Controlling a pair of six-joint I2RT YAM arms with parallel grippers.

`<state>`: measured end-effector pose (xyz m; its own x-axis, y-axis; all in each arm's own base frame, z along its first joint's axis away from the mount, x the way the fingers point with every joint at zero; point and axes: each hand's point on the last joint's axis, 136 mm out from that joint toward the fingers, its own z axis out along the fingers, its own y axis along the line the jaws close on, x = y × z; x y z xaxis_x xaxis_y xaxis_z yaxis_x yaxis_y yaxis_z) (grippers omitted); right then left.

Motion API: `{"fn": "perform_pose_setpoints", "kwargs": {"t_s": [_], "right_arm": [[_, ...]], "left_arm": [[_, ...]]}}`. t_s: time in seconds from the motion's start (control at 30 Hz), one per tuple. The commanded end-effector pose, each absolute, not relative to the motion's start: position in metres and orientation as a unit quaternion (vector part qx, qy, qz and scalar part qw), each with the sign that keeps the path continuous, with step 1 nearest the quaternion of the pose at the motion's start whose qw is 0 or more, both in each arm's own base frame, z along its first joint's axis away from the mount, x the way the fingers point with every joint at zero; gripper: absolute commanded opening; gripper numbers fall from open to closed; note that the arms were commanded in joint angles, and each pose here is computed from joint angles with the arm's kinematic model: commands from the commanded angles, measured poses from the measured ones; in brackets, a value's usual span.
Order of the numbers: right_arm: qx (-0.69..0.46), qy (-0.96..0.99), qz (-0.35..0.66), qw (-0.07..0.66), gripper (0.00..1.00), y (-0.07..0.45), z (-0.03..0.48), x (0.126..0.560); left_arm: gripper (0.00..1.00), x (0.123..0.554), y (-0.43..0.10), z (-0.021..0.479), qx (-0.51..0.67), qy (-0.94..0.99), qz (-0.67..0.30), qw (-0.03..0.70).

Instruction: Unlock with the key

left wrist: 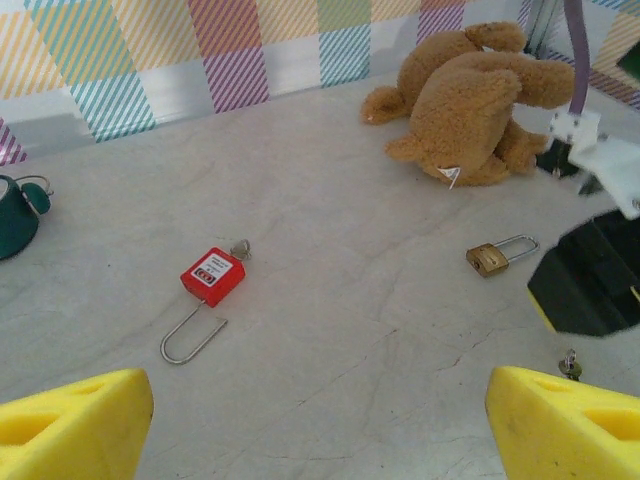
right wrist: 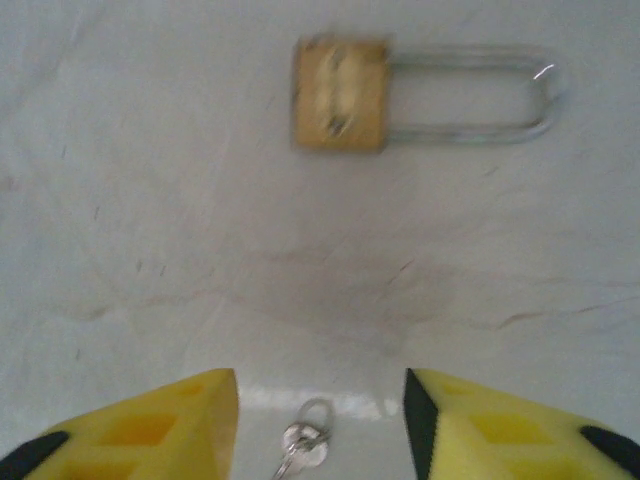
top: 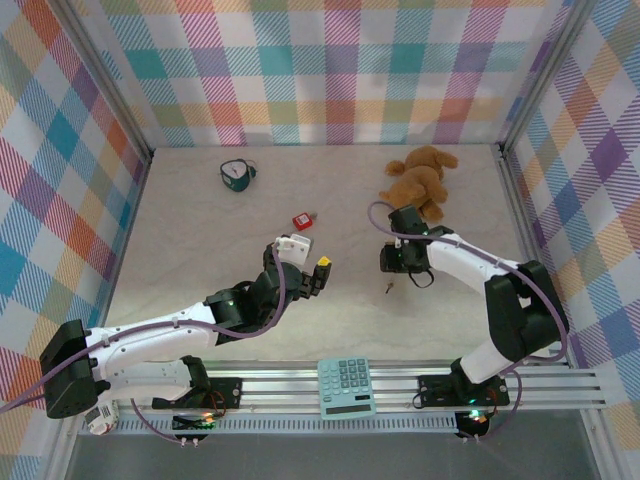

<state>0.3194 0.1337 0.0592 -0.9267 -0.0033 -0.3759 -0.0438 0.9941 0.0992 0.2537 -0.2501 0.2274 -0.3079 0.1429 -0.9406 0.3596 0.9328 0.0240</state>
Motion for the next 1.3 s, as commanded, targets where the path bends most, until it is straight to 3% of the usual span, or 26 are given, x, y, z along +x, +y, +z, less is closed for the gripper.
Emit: {"fn": "perform_pose_setpoints", "kwargs": {"t_s": [0.0, 0.2, 0.47, 0.73, 0.93, 1.27], "right_arm": [[0.015, 0.973, 0.008, 0.229, 0.53, 0.123, 0.076, 0.357], [-0.014, 0.980, -0.020, 0.195, 0.53, 0.135, 0.061, 0.389], [-0.011, 0.984, -0.042, 0.174, 0.47, 0.135, 0.036, 0.398], [-0.031, 0.987, -0.024, 0.154, 0.30, 0.152, 0.026, 0.382], [-0.045, 0.988, -0.002, 0.151, 0.28, 0.174, 0.030, 0.356], [-0.236, 0.947, 0.126, 0.179, 0.28, 0.328, 0.047, 0.309]], "left_arm": [[0.86, 0.258, -0.251, 0.241, 0.145, 0.798, -0.102, 0.576], [0.86, 0.256, -0.244, 0.245, 0.140, 0.796, -0.101, 0.580], [0.86, 0.251, -0.231, 0.247, 0.130, 0.793, -0.102, 0.586], [0.86, 0.250, -0.226, 0.250, 0.131, 0.790, -0.094, 0.591], [0.86, 0.249, -0.223, 0.247, 0.130, 0.791, -0.094, 0.590], [0.85, 0.244, -0.201, 0.258, 0.108, 0.786, -0.083, 0.603]]}}
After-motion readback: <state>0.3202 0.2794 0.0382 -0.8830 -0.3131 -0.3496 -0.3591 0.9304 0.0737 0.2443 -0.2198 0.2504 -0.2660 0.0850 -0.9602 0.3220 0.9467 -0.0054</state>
